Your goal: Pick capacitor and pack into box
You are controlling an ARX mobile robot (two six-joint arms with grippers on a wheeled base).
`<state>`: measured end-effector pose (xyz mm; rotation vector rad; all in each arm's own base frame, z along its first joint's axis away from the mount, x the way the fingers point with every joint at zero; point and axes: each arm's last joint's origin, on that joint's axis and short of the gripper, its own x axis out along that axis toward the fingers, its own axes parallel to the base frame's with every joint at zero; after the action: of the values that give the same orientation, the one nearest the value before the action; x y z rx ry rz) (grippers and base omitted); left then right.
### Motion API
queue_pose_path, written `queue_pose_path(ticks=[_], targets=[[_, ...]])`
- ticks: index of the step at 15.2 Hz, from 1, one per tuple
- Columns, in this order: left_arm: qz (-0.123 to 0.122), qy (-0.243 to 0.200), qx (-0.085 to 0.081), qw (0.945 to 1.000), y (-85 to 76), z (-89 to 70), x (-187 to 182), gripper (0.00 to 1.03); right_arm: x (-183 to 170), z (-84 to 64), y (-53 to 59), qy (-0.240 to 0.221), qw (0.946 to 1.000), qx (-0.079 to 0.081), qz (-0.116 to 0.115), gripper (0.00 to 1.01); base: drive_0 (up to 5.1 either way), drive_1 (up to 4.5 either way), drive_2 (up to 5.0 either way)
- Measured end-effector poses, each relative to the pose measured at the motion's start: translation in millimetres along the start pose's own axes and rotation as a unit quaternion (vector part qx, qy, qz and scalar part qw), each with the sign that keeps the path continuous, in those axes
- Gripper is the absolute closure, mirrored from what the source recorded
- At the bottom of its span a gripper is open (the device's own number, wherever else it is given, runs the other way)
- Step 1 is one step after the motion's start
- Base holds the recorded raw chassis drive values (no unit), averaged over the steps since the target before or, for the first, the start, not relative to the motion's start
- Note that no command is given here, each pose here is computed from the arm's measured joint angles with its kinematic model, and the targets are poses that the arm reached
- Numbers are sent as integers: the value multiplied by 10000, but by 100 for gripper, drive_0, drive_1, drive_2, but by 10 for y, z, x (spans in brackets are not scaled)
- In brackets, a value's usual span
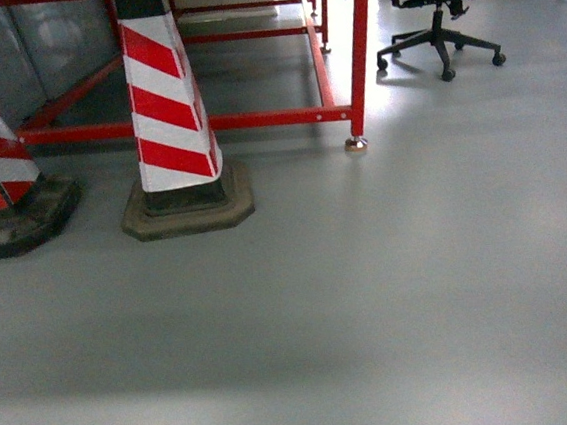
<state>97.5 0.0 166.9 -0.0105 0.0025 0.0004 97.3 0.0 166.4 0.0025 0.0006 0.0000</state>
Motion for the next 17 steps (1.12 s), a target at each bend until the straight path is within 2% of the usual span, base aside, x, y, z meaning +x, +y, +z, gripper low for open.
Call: queue_pose_path(ticks=[13,17], targets=[[13,2,-2,10000,1,0,0,59,0,3,0,-17,10000,0,8,3,-495,245,245],[8,2,0,10000,0,0,0,59,0,1,1,-8,10000,0,15,3,0,0,0]])
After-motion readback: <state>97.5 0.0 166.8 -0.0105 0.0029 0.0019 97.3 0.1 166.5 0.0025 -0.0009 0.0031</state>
